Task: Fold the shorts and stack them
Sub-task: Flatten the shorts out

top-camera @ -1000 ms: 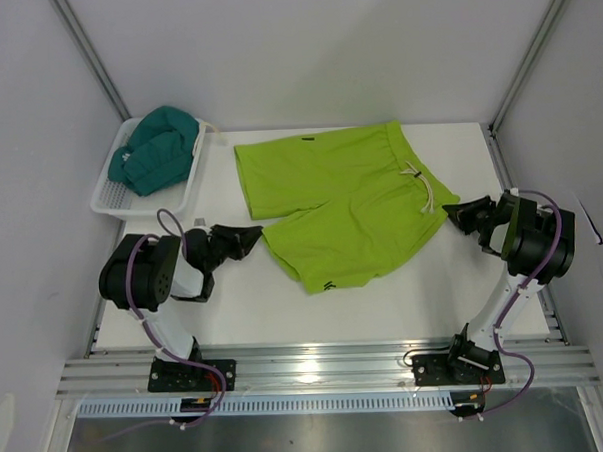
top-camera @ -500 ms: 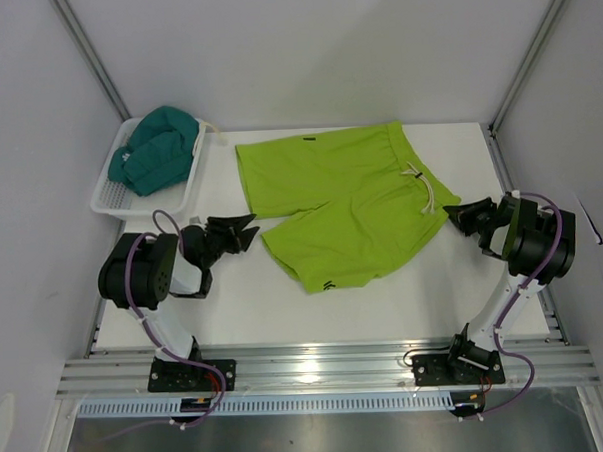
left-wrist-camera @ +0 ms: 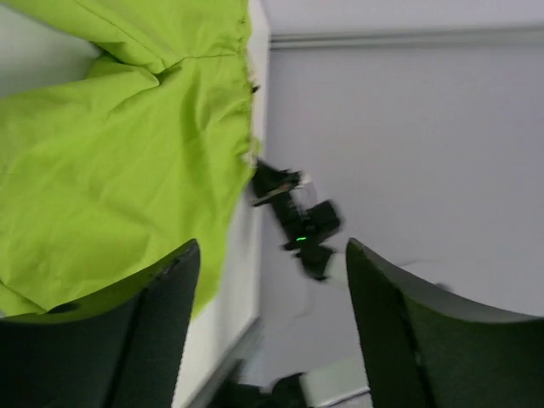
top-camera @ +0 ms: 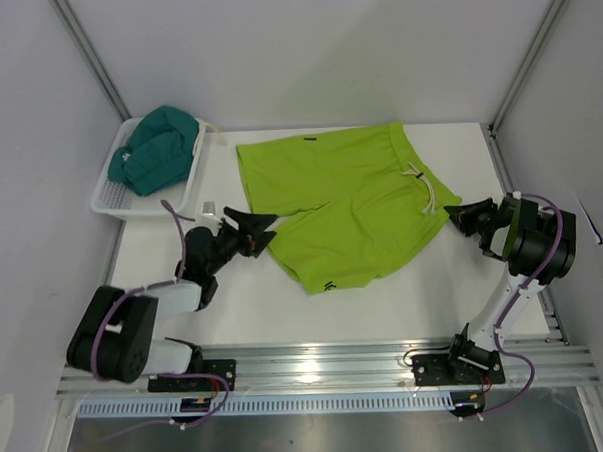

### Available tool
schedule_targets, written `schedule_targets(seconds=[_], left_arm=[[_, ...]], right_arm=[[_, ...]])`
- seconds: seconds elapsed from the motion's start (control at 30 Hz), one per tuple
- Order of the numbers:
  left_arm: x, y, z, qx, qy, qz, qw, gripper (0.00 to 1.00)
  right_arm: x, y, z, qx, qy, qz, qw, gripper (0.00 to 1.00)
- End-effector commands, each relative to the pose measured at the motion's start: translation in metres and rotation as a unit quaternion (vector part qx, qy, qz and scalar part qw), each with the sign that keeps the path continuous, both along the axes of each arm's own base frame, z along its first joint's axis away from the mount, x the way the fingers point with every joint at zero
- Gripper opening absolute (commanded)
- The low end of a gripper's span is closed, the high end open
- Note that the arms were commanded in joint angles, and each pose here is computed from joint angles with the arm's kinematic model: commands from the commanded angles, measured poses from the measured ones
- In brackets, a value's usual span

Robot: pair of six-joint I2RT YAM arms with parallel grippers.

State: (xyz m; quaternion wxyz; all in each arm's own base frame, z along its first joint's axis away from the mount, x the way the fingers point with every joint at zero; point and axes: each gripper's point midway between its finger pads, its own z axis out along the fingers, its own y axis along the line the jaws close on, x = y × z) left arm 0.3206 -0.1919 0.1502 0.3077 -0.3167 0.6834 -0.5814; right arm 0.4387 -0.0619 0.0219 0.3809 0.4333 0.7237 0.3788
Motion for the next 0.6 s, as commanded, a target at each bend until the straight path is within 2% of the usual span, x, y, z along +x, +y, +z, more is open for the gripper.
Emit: schedule_targets(seconds=[0.0, 0.07, 0.13, 0.23, 0.43, 0.57], left_arm=[[-0.016, -0.008, -0.022, 0.177, -0.027, -0.016, 0.984, 0.75], [-0.033, -0.02, -0.021, 0.231, -0.043, -0.035, 0.971, 0.8], [-0.043, -0.031, -0.021, 0.29, -0.078, -0.05, 0.952, 0.82], [-0.065, -0.035, -0.045, 0.356, -0.063, -0.072, 0.93, 0.82], [-0.102, -0.063, -0.066, 0.334, -0.082, -0.118, 0.932, 0.82], [-0.104, -0.068, -0.074, 0.355, -0.086, -0.116, 0.924, 0.82]], right_arm=[[0.004, -0.006, 0.01, -0.012, -0.019, -0.006, 1.0, 0.0], [0.005, -0.006, 0.007, -0.009, -0.014, -0.005, 1.0, 0.0], [0.005, -0.007, 0.007, -0.008, -0.012, -0.005, 1.0, 0.0], [0.004, -0.007, 0.008, -0.008, -0.013, -0.008, 1.0, 0.0], [0.004, -0.006, 0.008, -0.011, -0.014, -0.005, 1.0, 0.0], [0.003, -0.005, 0.009, -0.013, -0.014, -0.005, 1.0, 0.0]])
